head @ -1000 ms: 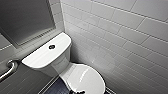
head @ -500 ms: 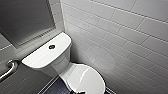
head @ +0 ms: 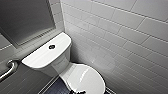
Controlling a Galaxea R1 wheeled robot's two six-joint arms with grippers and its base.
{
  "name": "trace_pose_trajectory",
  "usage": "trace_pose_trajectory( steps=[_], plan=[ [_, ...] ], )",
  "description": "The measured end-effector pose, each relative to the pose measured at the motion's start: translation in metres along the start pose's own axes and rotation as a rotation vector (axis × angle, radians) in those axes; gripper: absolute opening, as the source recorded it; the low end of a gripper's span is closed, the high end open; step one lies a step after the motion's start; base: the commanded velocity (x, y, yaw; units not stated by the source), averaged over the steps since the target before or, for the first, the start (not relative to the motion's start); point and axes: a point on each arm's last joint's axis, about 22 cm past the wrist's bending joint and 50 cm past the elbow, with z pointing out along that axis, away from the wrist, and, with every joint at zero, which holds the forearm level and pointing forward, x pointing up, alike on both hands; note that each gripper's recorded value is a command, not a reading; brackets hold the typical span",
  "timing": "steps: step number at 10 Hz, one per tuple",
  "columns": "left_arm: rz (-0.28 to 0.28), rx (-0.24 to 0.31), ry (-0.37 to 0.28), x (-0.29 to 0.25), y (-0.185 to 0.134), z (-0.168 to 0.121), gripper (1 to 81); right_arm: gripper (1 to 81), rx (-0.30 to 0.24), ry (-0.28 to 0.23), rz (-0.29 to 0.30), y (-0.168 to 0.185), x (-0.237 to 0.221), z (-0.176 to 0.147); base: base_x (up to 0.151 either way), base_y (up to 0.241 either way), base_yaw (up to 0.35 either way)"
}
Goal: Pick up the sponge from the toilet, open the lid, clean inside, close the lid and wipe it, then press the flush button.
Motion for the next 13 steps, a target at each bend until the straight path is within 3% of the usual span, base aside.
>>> trace_pose_trajectory(
  steps=[7,9,13],
  plan=[
    [0.009,-0.007,0.02,-0.015,-0.001,0.026,81.1,1.0,0.016,-0.005,0.006,-0.008,-0.002,-0.002,0.0,0.0,0.0],
    [0.017,-0.018,0.015,-0.017,0.001,0.023,81.1,1.0,0.012,-0.004,0.005,-0.006,0.0,-0.005,0.0,0.0,0.0],
    [0.069,-0.071,0.07,-0.008,-0.001,0.011,81.1,1.0,0.025,-0.005,0.009,-0.012,-0.002,-0.004,0.0,0.0,0.0]
  ],
)
